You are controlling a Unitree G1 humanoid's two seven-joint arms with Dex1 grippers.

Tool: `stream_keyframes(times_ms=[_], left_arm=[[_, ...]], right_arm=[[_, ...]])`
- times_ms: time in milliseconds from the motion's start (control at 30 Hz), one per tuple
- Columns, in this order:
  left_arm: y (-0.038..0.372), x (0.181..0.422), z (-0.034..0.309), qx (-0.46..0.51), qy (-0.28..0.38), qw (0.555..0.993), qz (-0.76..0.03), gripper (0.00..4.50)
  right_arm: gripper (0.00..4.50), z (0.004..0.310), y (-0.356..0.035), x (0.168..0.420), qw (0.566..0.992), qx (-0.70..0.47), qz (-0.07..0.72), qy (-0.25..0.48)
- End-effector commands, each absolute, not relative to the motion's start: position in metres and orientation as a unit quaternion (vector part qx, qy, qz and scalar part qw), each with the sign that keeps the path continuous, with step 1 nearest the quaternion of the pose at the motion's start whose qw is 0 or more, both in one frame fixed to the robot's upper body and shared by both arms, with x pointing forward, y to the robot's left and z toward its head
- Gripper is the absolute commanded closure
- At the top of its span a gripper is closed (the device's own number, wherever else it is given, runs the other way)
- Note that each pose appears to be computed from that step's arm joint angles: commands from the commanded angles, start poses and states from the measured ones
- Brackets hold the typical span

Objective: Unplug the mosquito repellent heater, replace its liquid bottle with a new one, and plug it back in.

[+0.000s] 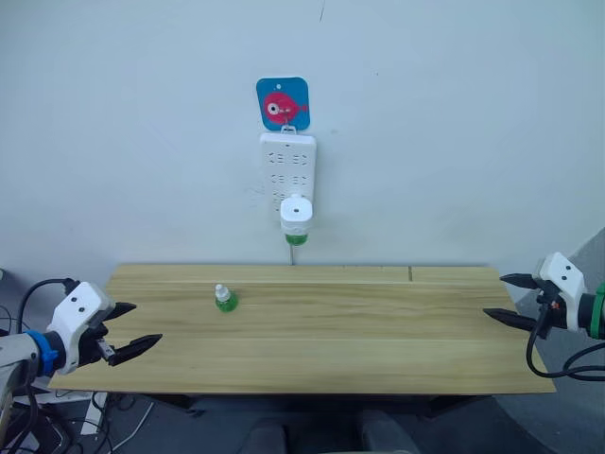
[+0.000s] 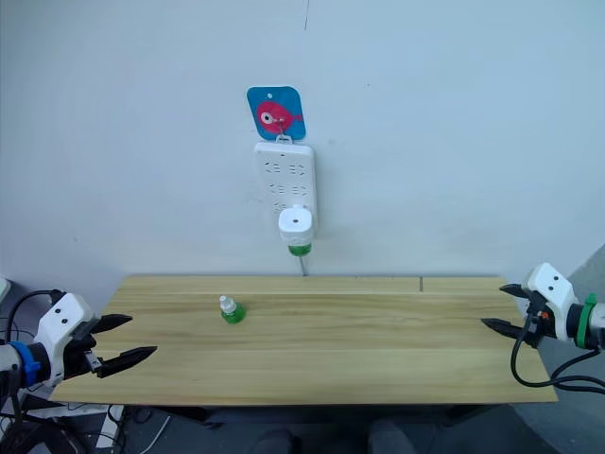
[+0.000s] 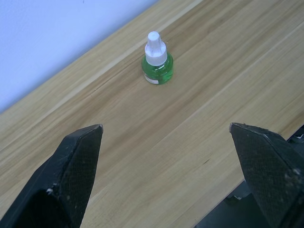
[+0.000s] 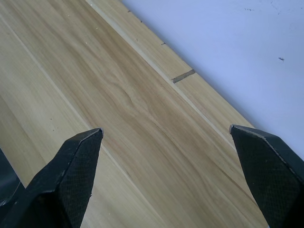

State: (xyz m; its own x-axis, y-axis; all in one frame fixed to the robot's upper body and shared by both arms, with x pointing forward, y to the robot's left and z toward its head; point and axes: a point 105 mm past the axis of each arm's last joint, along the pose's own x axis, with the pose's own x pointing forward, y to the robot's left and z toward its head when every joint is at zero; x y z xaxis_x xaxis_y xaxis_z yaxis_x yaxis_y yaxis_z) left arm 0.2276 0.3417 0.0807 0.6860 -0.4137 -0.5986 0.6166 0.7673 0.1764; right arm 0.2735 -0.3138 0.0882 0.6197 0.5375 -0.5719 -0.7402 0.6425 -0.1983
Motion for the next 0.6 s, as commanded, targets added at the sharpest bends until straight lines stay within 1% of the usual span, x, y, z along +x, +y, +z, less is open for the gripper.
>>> stream_keyframes(times_ms=[33, 200, 300, 500, 600], left_arm=[[0.341, 0.232, 0.095, 0.19, 0.256, 0.903, -0.289, 0.0], [0.335, 0.235, 0.099, 0.175, 0.237, 0.905, -0.307, 0.0], [0.328, 0.237, 0.111, 0.152, 0.2, 0.911, -0.326, 0.0], [0.338, 0.243, 0.11, 0.15, 0.212, 0.917, -0.303, 0.0], [0.341, 0.242, 0.108, 0.155, 0.218, 0.912, -0.311, 0.0]], right_arm=[[0.04, 0.1, -0.314, 0.277, 0.879, -0.22, 0.363, 0.217], [0.04, 0.101, -0.312, 0.276, 0.879, -0.219, 0.364, 0.216], [0.04, 0.102, -0.313, 0.276, 0.879, -0.225, 0.362, 0.214], [0.04, 0.104, -0.313, 0.277, 0.88, -0.226, 0.361, 0.209], [0.04, 0.105, -0.312, 0.277, 0.884, -0.21, 0.363, 0.205]])
